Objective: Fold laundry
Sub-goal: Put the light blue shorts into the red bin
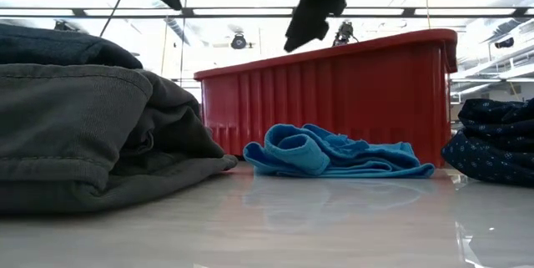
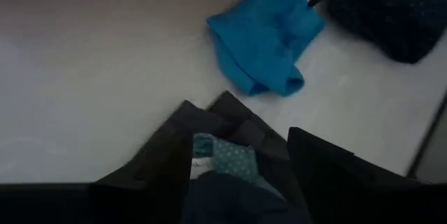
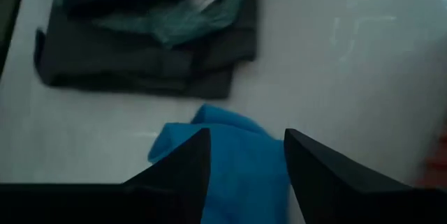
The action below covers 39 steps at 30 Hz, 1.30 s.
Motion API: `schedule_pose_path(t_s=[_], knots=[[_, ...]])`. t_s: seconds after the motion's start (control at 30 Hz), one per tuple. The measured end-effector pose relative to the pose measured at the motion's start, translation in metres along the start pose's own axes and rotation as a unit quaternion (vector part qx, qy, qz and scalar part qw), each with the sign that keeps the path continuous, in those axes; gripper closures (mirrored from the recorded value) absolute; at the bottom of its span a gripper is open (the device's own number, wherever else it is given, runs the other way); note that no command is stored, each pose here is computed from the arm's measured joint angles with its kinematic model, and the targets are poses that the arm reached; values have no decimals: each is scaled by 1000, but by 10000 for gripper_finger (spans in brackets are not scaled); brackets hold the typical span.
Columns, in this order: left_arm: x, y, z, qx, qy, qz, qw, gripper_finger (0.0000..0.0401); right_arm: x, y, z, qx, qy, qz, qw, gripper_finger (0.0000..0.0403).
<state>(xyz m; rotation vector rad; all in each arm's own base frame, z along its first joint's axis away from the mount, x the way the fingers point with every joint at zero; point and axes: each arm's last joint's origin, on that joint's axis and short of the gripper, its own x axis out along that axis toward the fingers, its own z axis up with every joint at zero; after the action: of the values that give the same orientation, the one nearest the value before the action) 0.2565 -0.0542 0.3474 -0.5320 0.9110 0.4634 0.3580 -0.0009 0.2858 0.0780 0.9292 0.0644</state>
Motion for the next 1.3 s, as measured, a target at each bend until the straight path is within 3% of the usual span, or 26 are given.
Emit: schedule_pose_path(t_s=[0.13,0.27,0.5,0.73,0.83,0.9,1.13,1.3], knots=[[0,-6,-2,2,6,-26,1000,163,33,0,-10,-26,39,33,998,185],[-3,-14,-7,-4,8,-46,999,163,64,-3,-18,-42,73,40,996,131],[-7,-22,-19,-15,20,-59,998,163,113,-15,-39,-8,147,1,989,35],[-7,-22,-19,-18,21,-57,998,163,147,-23,-57,59,201,-9,978,21],[-5,-19,-15,-25,17,-52,998,163,157,-17,-62,74,214,-23,974,53],[-4,-16,-12,-27,15,-47,998,163,160,-12,-65,81,221,-34,971,98],[0,-8,-2,-11,6,-34,999,164,158,-1,-61,73,217,-9,973,354],[2,-1,6,-1,0,-24,1000,164,132,-7,-43,109,204,20,973,355]])
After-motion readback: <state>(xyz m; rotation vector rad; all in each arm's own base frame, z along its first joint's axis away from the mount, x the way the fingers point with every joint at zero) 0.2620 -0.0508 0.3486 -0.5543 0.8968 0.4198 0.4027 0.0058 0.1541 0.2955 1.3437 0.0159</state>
